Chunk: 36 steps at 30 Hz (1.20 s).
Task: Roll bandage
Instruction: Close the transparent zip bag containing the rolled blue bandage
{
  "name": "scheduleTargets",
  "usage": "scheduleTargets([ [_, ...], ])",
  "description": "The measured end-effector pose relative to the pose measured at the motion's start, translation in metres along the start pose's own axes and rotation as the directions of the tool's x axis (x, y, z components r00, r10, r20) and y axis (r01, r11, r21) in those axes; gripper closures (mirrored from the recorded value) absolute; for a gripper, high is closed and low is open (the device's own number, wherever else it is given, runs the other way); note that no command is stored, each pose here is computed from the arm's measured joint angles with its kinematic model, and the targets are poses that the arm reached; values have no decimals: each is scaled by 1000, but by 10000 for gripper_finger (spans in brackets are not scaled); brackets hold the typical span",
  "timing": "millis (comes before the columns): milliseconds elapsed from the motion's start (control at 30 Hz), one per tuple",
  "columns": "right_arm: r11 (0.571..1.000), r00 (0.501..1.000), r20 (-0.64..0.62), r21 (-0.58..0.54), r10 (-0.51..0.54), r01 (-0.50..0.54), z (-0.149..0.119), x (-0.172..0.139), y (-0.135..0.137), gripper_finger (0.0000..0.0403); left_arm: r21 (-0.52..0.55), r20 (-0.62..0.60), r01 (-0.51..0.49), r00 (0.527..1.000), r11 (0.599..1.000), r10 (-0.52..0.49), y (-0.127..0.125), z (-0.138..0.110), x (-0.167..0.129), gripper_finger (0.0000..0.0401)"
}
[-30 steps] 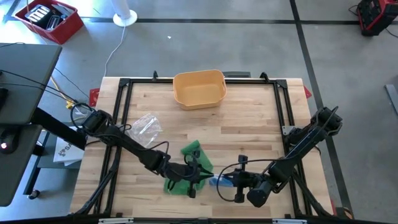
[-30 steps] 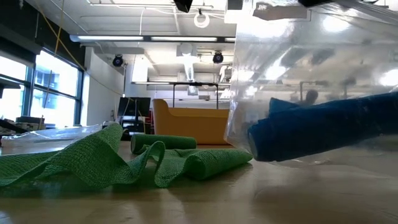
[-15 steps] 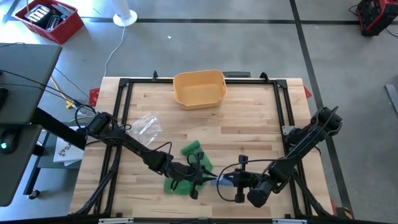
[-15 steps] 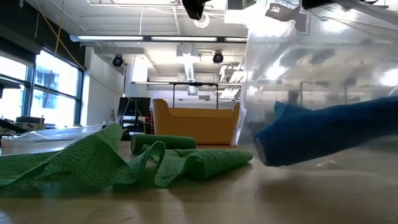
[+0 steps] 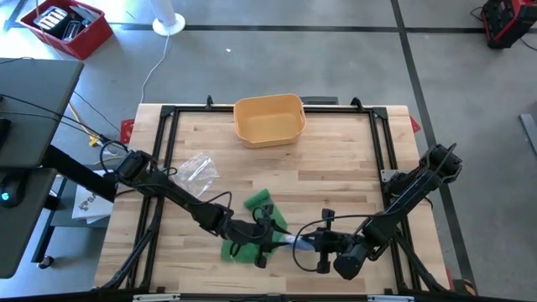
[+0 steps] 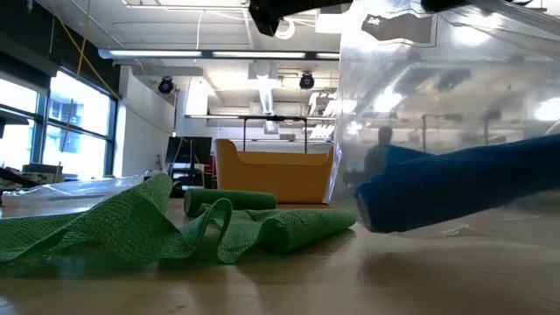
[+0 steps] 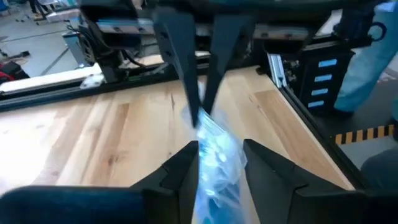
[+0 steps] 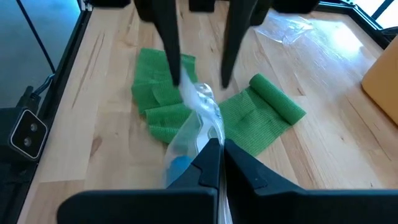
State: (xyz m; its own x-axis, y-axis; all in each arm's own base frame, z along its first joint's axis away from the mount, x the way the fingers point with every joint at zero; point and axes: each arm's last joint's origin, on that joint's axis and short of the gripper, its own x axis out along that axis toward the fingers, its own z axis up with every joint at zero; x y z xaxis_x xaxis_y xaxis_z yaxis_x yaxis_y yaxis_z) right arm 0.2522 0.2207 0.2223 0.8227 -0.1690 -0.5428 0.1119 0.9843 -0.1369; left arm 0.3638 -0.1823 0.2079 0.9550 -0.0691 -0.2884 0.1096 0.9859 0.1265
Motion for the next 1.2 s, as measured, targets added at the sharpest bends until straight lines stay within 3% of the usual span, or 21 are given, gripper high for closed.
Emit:
scheduleTargets([
  [333, 1000, 1000, 4, 3, 2, -2, 1, -1, 0, 402, 47, 47, -18, 999, 999, 16, 0, 4, 1, 390],
  [633, 999, 1000, -5, 40, -1, 1, 1, 0, -2, 394, 57, 43, -33, 999, 998, 30, -1, 3, 0, 391],
  [733, 1000, 1000, -26, 26, -2, 3, 3, -7, -9, 365, 58, 49, -45, 998, 997, 43, -4, 4, -2, 391],
  [967, 992, 1000, -2, 123, -6, 7, 16, -24, -26, 273, 60, 46, -47, 998, 997, 44, -7, 4, -3, 386],
  [1200, 987, 999, -28, 156, 40, -35, 23, -17, -22, 273, 62, 48, -62, 997, 996, 59, -8, 4, -4, 384],
])
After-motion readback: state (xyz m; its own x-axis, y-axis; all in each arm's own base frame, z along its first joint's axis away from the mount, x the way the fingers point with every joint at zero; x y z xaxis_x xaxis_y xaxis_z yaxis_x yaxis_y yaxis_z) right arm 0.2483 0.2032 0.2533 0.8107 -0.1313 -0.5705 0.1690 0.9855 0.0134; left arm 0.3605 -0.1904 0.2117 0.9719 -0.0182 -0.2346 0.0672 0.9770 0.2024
